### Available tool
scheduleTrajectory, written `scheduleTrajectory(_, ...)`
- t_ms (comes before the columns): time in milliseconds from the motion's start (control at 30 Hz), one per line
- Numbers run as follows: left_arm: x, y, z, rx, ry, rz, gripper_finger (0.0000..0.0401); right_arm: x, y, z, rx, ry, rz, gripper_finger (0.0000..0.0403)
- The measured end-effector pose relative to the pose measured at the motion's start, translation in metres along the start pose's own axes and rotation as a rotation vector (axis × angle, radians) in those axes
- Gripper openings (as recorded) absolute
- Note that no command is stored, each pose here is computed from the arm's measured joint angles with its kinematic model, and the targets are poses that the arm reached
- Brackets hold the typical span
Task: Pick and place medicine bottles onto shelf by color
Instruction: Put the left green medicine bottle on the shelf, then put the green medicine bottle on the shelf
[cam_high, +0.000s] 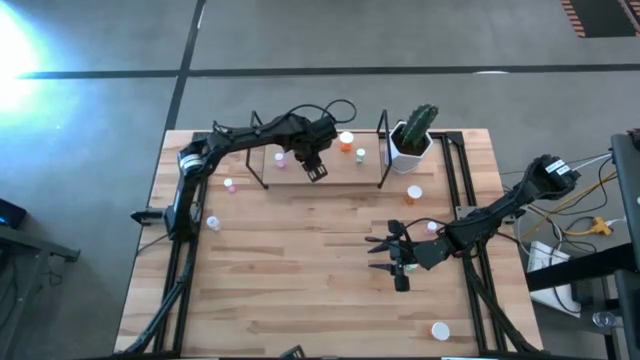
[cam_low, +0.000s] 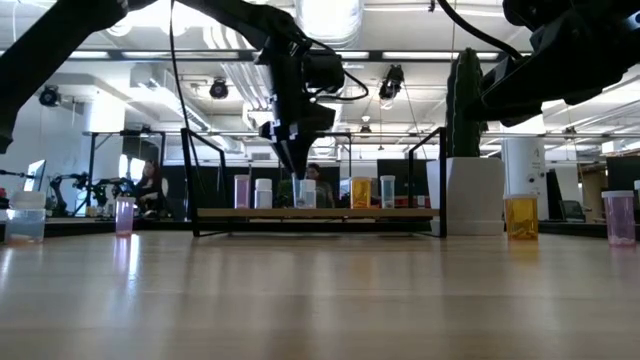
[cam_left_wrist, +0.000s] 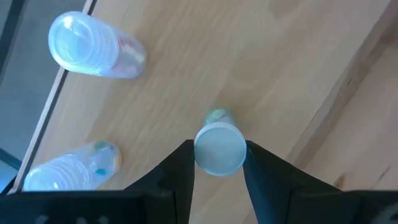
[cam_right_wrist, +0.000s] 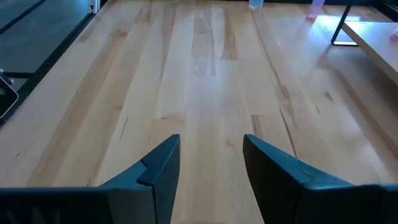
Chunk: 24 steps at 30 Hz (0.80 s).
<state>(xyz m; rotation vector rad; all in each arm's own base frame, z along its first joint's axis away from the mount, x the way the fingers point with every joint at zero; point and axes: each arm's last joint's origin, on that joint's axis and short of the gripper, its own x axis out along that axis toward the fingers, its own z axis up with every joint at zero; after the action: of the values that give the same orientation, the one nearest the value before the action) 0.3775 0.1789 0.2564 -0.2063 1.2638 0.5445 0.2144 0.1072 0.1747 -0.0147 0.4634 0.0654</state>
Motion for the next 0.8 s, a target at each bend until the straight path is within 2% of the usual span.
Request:
scheduleTrajectory(167,0.000,0.000,0.001,-0.002,-0.006,0.000,0.0124,0.000,0.000,0.000,0.000,0.000,0.000,0.0166)
scheduleTrajectory(433,-0.004,0.001,0.002,-0.003,-0.015,-0.001,0.0211,0.000,0.000,0.000,0.000,0.000,0.000,0.0166)
scheduleTrajectory(600,-0.023,0.004,-0.002,0.005,0.032,0.002,0.0243,0.000,0.000,0.000,-0.001,0.000,0.000,0.0166)
scheduleTrajectory(800,-0.057,0.000,-0.024,-0.017,0.109,-0.001,0.0249,0.000,0.000,0.000,-0.001,0.001,0.000,0.0166)
